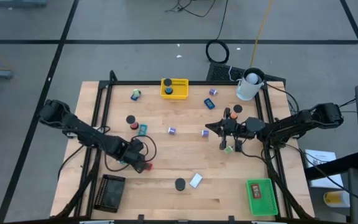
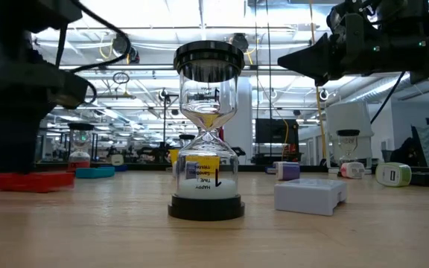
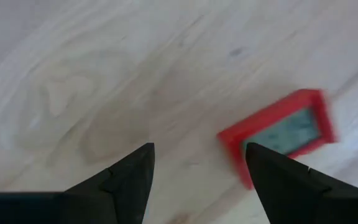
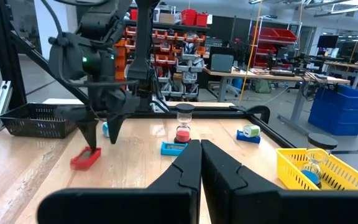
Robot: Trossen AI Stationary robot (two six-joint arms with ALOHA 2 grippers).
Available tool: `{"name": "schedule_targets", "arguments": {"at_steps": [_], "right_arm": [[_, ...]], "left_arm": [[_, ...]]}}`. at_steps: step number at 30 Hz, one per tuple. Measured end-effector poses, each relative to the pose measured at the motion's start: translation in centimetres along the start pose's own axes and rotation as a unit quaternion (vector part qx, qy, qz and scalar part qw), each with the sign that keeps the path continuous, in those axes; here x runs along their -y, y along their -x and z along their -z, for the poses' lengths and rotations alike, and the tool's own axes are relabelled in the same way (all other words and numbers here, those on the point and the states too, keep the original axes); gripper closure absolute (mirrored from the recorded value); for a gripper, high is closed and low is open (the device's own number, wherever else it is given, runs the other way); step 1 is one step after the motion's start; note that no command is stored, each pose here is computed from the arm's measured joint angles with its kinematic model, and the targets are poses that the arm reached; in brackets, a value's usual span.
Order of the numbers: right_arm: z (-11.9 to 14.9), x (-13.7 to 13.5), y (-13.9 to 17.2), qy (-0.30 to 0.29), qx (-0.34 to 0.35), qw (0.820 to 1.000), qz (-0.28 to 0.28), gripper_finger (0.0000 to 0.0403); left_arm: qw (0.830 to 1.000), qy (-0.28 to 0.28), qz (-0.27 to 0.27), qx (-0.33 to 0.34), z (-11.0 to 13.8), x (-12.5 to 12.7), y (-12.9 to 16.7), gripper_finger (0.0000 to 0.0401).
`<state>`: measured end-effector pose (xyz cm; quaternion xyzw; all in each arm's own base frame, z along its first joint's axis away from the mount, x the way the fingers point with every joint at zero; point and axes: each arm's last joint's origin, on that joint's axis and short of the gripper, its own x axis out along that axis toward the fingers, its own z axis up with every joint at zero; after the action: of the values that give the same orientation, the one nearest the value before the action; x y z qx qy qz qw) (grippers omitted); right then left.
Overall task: Pick & Place Office items
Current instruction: Put the blue charger adapter into the black bin
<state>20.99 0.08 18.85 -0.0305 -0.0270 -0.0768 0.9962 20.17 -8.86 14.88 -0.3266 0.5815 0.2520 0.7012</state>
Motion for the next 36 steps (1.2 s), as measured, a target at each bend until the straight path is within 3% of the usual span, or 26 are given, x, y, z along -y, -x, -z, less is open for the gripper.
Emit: {"name": "schedule_targets", "arguments": {"at_steps": [9,20,29,36], "right_arm": [[0.0,0.0,0.0,0.002,0.0,1.0,0.0,0.0403],[0.0,0.0,0.0,0.002,0.0,1.0,0.0,0.0403],[0.0,0.0,0.0,0.002,0.0,1.0,0.0,0.0403],[0.0,0.0,0.0,0.002,0.0,1.0,0.0,0.0403]], "left_arm": [[0.985,-0.155,-0.041,-0.061,0.1,0.1,1.9,0.0141],[0.972,-0.178,-0.12,-0.095,1.2,-1.0,2.7,0.0141],[0.965,-0.199,-0.135,-0.103,2.5,-2.0,1.4,0.0141],[0.968,-0.201,-0.1,-0.109,3.0,-2.6,-0.1,0.0167]]}}
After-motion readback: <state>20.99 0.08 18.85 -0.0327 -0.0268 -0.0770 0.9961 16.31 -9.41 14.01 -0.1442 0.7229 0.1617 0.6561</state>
